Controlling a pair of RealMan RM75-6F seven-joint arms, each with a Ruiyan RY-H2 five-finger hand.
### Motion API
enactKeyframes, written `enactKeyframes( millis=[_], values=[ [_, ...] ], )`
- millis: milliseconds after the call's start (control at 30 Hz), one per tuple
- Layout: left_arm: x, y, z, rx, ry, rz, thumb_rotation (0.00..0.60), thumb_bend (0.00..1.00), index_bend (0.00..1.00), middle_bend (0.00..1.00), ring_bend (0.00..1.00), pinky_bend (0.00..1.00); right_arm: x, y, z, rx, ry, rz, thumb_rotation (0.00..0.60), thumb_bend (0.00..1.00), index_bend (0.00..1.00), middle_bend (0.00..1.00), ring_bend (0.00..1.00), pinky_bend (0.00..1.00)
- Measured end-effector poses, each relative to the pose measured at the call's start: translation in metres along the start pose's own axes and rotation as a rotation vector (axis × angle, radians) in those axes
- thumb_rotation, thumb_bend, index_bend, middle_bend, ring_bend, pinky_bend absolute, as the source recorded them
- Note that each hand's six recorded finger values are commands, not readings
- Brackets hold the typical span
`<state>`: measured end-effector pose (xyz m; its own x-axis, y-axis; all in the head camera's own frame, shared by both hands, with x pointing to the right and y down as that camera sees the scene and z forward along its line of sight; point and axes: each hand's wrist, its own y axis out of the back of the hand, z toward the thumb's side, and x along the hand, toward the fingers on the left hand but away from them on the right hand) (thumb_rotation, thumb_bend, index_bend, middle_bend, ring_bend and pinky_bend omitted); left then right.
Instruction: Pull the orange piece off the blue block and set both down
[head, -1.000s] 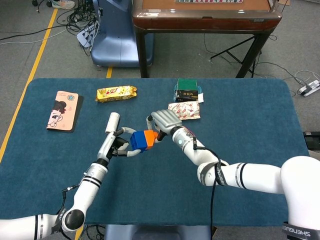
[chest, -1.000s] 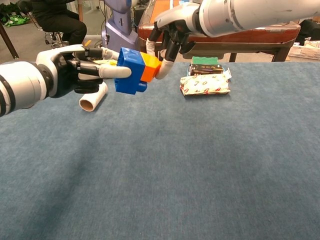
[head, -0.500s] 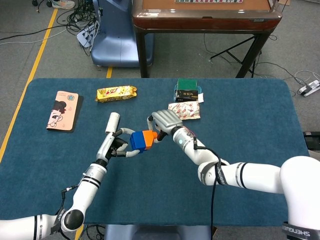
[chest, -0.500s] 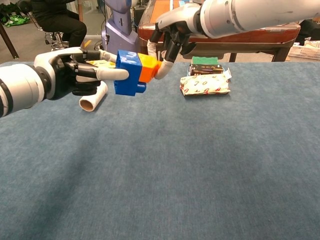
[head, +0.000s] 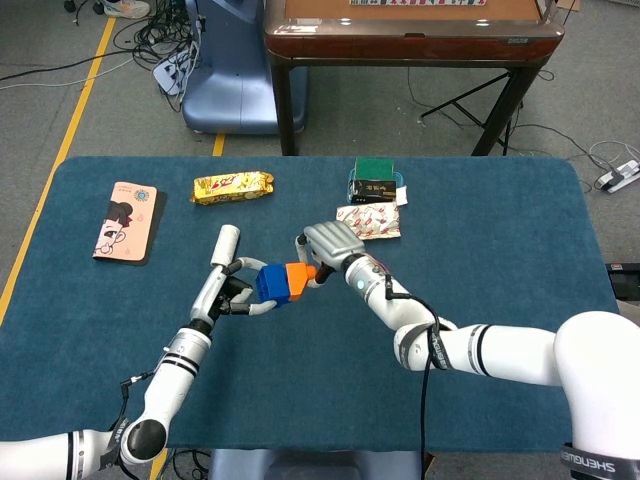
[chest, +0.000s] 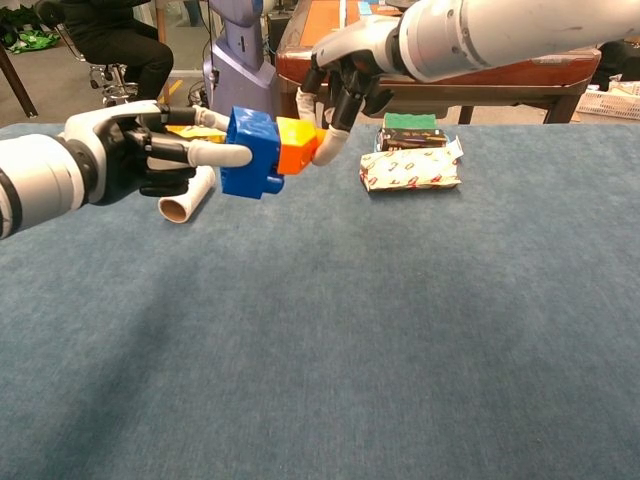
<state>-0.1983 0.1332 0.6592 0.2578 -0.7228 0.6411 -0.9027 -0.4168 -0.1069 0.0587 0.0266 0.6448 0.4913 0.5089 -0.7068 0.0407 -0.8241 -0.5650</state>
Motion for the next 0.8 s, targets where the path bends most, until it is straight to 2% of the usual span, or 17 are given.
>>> enactKeyframes(
  millis=[433, 800],
  values=[
    [0.002, 0.004, -0.005, 0.004, 0.02, 0.013, 0.6, 0.16, 0.64, 1.0, 1.0, 1.0, 0.004, -0.005, -0.014, 0.005, -0.02, 0.012, 0.6, 0.52, 0.73, 1.0, 1.0, 1.0],
    [0.004, 0.002, -0.022, 0.04, 0.057, 0.007, 0.6, 0.16, 0.64, 1.0, 1.0, 1.0, 0.014, -0.013, -0.05, 0.037, -0.077, 0.02, 0.6, 0.52, 0.73, 1.0, 1.0, 1.0]
  ],
)
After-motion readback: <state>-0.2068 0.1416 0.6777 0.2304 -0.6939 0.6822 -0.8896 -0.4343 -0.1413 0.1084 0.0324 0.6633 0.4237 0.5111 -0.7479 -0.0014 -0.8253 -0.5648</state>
